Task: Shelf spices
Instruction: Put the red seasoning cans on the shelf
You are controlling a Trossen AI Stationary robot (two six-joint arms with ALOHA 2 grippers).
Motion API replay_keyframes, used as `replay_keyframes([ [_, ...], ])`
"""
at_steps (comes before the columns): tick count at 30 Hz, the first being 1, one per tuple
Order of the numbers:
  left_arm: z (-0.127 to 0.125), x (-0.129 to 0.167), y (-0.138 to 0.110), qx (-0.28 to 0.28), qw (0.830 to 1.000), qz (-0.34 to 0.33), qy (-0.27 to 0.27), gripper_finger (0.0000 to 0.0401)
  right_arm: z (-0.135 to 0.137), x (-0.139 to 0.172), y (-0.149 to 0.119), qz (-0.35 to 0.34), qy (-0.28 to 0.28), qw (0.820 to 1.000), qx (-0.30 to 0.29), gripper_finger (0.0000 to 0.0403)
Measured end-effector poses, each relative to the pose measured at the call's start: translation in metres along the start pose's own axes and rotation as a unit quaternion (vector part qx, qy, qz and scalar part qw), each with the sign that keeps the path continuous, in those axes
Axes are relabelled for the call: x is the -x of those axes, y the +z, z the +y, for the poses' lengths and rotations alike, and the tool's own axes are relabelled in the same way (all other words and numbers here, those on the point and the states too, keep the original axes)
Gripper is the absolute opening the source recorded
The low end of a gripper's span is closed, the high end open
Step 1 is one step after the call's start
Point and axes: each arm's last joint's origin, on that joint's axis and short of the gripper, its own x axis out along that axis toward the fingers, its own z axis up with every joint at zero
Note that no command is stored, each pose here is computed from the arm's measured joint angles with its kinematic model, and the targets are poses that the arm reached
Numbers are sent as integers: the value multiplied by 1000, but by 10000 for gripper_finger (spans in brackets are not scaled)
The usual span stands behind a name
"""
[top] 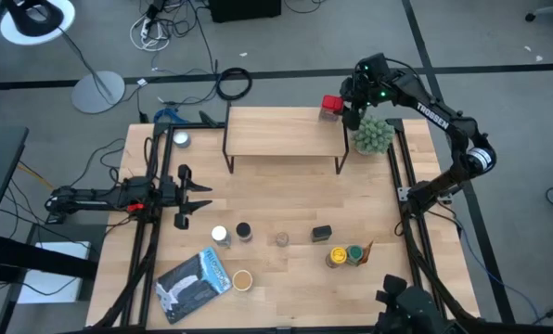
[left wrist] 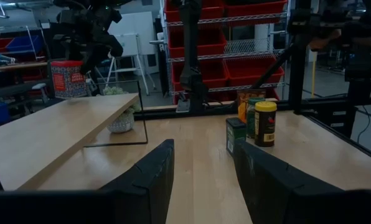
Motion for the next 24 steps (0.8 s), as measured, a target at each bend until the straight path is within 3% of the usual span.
replay_keyframes([
  [13, 0, 0, 0, -1, 1000, 1, 0, 170, -3, -20, -5, 21, 27, 999, -11, 238],
  [24, 0, 0, -1, -1, 1000, 3, 0, 170, 2, 3, 0, -3, 6, 1000, -1, 251],
])
